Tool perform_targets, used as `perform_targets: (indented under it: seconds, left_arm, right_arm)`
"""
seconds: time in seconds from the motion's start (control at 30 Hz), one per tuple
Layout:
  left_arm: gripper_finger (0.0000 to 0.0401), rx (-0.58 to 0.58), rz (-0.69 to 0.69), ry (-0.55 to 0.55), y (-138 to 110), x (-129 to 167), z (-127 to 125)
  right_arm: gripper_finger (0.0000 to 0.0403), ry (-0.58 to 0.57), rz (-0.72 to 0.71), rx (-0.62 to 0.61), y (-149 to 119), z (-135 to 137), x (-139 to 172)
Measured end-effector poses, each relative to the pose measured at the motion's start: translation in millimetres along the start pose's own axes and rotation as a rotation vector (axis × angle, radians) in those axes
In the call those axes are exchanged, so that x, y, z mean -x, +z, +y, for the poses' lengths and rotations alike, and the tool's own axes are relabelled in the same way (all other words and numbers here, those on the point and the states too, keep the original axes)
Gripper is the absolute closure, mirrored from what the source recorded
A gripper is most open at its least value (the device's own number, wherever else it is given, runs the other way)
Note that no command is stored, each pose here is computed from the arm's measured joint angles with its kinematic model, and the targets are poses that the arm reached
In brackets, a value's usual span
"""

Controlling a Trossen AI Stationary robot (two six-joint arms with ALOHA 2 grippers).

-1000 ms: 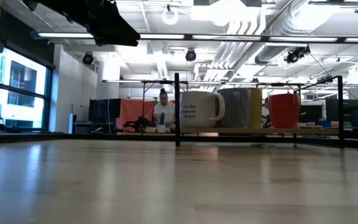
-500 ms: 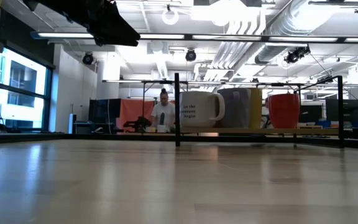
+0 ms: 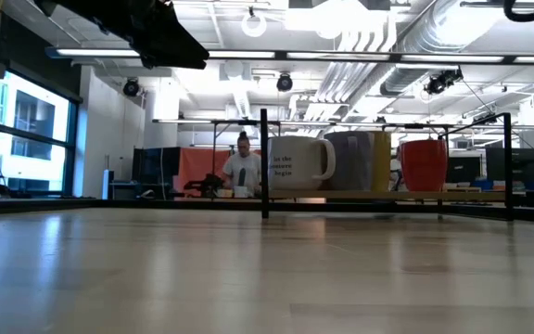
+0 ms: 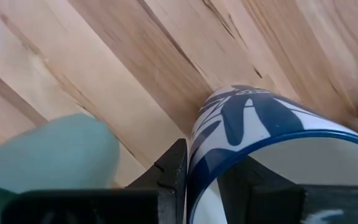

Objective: Place coffee mugs
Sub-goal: Put the blue patterned mug on the shelf

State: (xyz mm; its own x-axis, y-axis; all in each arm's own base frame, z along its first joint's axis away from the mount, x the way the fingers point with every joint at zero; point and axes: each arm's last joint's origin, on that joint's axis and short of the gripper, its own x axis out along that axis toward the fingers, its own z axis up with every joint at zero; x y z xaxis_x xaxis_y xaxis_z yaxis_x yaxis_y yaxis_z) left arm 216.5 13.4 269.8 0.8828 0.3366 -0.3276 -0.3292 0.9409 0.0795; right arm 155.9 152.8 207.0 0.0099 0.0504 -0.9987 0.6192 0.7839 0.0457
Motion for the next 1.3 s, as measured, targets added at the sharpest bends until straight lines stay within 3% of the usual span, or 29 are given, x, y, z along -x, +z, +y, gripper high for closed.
perform_targets:
  seconds: [0.4, 0.53, 0.8, 1.07, 1.3]
  left_arm:
    - [0.0221, 0.000, 0.000, 0.000, 0, 0, 0]
    - [0.0221, 0.000, 0.000, 0.000, 0, 0, 0]
    - [0.0221, -0.005, 0.012, 0.000, -1, 0, 0]
    - [0.0221, -0.005, 0.015, 0.000, -1, 0, 0]
    - [0.0221, -0.012, 0.025, 0.001, -3, 0, 0]
  right_arm:
    - [0.0358, -0.021, -0.033, -0.042, 13, 1, -5]
    - [0.0395, -0.039, -0.115, -0.028, 21, -1, -4]
    - [0.0400, -0.098, -0.215, -0.001, 47, -9, -1]
    - [0.0401, -0.192, -0.257, 0.075, 83, -18, 45]
    - [0.0402, -0.205, -0.297, 0.015, 125, -40, 87]
